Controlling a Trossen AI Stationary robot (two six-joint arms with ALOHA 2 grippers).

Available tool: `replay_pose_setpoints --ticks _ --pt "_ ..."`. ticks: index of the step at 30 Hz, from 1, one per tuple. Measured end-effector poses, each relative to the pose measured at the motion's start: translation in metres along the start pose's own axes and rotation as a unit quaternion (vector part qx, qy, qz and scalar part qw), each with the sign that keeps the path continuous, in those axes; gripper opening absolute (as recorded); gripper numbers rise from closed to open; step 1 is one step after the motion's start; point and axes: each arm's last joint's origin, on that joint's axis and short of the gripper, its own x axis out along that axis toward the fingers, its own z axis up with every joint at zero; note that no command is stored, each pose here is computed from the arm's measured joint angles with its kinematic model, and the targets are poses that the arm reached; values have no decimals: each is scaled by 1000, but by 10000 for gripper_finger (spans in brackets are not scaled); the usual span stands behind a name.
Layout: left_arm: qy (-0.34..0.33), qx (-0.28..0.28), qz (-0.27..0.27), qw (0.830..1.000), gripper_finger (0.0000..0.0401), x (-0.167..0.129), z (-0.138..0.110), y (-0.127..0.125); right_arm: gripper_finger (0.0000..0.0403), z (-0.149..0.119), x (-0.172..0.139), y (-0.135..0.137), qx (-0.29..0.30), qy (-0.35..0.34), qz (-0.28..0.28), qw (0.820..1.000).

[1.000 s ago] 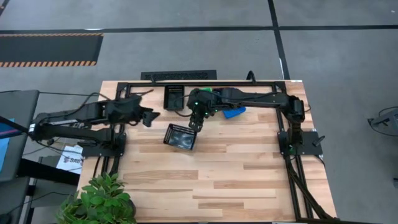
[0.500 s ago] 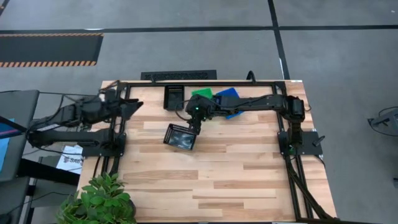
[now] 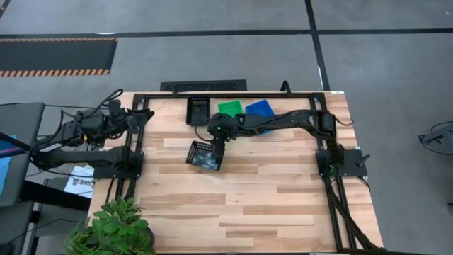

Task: Stack baskets by color
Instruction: Stack the bottom black bin on top of the top black bins

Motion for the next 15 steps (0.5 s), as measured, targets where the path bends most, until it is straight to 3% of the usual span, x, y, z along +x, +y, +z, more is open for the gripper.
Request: replay_pose_setpoints --ticks 5,15 --pt "2 1 2 1000 265 0 0 0 249 -8 17 0 -1 22 1 1000" --pt "5 4 10 1000 265 0 -1 2 249 -6 16 4 -1 17 23 1000"
